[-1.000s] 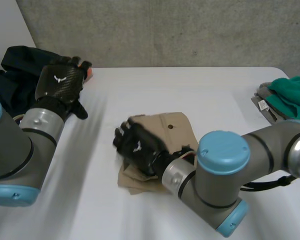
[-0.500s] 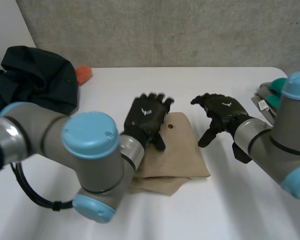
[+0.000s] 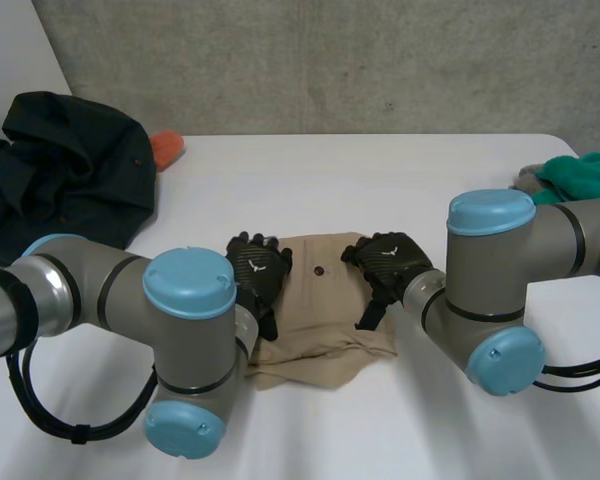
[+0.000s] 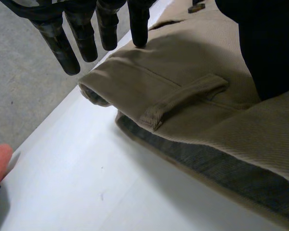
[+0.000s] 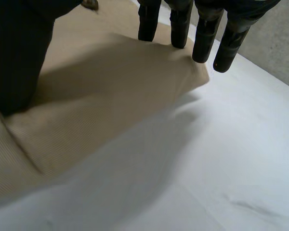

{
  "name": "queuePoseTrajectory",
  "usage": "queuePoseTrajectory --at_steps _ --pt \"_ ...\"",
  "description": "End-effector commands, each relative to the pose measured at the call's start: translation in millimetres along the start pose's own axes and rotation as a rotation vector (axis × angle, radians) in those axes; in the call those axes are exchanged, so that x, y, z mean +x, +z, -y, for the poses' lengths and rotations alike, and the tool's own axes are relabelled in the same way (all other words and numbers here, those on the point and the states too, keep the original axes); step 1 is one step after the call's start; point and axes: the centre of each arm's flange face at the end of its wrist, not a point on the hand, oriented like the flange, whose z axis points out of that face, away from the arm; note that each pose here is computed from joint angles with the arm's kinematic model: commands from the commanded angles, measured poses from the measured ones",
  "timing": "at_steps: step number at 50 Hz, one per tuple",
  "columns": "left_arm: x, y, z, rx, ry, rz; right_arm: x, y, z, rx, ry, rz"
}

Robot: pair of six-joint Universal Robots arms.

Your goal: Fold the laundry.

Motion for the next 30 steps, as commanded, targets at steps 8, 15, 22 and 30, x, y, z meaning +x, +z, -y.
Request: queuePoseTrajectory --at_steps 8,15,22,30 --pt "-47 -24 80 0.274 -0.11 -0.081 15 -46 49 0.168 -0.04 -0.087" --pt "-84 -63 122 0.4 -0.19 -0.311 -8 -86 32 0.237 -0.065 -0.058" --pt "-90 -76 118 0.382 -0.247 -0.561 -58 -95 -6 0.28 -0.105 0.075" --pt "-90 -76 116 0.369 -0.262 -0.562 -75 -69 -38 0.284 -0.187 0.091"
